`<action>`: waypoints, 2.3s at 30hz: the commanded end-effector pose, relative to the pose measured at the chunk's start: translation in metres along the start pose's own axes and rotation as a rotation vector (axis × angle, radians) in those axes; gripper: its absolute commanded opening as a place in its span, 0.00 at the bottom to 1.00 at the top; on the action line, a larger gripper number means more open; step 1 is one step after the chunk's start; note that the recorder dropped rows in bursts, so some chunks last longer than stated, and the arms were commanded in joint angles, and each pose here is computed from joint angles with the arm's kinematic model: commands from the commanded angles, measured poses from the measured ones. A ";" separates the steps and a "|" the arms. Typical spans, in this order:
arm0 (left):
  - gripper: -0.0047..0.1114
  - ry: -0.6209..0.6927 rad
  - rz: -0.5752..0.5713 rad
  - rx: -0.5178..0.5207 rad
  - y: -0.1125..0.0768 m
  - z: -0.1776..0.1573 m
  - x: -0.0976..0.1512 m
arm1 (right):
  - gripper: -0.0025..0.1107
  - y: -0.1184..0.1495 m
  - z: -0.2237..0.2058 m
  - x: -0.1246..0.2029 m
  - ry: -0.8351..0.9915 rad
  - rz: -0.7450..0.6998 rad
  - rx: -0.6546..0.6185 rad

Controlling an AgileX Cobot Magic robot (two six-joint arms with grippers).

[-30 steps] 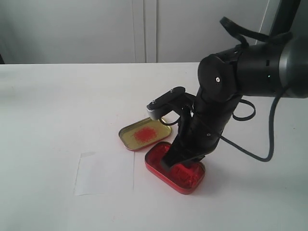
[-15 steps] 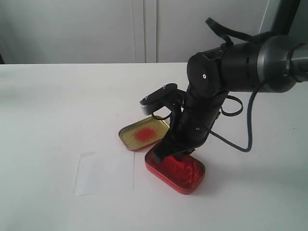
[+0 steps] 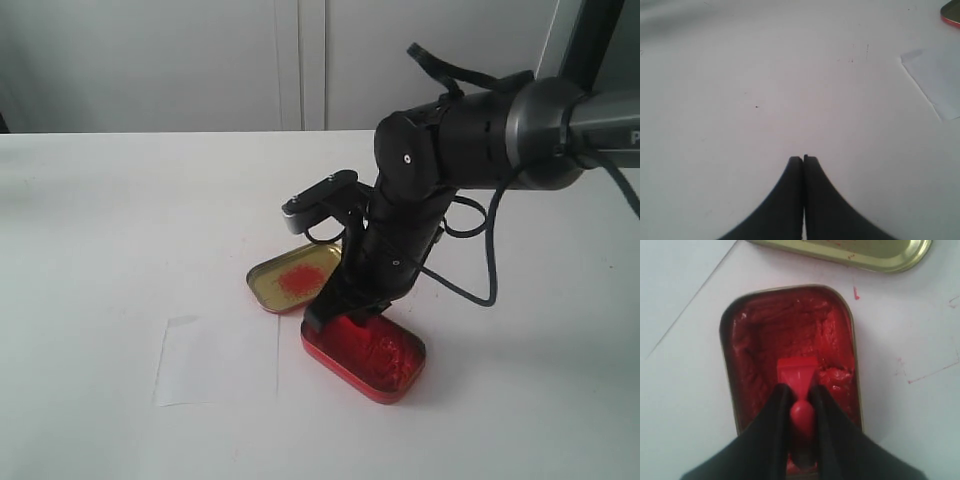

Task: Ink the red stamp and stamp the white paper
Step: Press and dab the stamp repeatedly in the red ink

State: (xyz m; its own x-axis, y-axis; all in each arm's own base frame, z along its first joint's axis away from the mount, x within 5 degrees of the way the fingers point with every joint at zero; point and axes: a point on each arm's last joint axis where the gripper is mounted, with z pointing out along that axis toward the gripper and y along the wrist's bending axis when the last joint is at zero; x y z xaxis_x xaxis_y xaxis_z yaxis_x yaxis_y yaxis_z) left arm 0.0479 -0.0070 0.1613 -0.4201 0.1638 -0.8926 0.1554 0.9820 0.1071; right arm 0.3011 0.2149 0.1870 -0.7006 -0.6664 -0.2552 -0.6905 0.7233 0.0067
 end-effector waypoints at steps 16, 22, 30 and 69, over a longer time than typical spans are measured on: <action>0.04 0.006 0.000 0.007 -0.001 0.001 0.003 | 0.02 -0.003 0.011 -0.013 0.031 -0.019 -0.002; 0.04 0.006 0.000 0.007 -0.001 0.001 0.003 | 0.02 -0.003 0.038 -0.010 0.083 0.001 -0.018; 0.04 0.006 0.000 0.007 -0.001 0.001 0.003 | 0.02 -0.002 0.080 0.007 0.258 0.049 -0.041; 0.04 0.006 0.000 0.007 -0.001 0.001 0.003 | 0.02 -0.003 0.072 0.005 0.244 0.031 -0.025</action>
State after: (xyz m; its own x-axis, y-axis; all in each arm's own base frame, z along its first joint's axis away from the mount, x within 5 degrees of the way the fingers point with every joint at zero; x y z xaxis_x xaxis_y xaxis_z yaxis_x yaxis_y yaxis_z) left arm 0.0479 -0.0070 0.1613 -0.4201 0.1638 -0.8926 0.1554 0.9820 0.1071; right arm 0.3190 0.2281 0.1410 -0.7452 -0.6601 -0.0950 -0.6654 0.7453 0.0409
